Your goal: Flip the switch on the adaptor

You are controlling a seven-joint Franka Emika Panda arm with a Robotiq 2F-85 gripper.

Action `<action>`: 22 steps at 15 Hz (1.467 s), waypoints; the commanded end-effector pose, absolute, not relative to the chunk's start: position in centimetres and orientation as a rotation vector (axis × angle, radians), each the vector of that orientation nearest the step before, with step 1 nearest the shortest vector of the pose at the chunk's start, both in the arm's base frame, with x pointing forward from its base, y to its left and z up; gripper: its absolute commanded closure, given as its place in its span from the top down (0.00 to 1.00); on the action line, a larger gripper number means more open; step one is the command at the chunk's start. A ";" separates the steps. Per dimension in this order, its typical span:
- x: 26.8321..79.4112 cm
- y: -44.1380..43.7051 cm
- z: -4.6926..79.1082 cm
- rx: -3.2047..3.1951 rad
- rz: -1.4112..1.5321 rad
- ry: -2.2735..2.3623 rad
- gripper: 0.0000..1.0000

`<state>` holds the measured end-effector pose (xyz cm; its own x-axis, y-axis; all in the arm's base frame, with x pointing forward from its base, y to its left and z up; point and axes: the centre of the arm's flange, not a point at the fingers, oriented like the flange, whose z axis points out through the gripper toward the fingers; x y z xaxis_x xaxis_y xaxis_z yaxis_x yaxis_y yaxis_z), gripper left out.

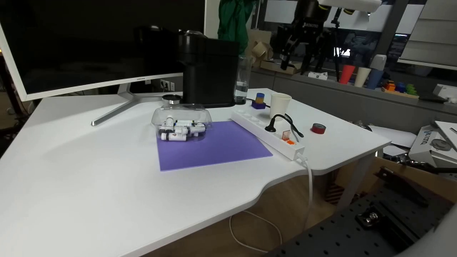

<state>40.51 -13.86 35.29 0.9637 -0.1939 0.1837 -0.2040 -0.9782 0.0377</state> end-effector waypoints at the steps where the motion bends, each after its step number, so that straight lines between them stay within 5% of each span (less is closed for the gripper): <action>1: 43.4 -15.9 33.3 3.006 0.122 -0.226 0.34; 6: 44.5 -15.4 29.6 2.949 -0.113 0.079 0.00; 22: 42.7 -16.2 22.5 3.007 -0.165 0.272 0.00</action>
<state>42.62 -14.93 24.26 0.9807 0.1508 -0.1242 0.1665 -0.9777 0.1283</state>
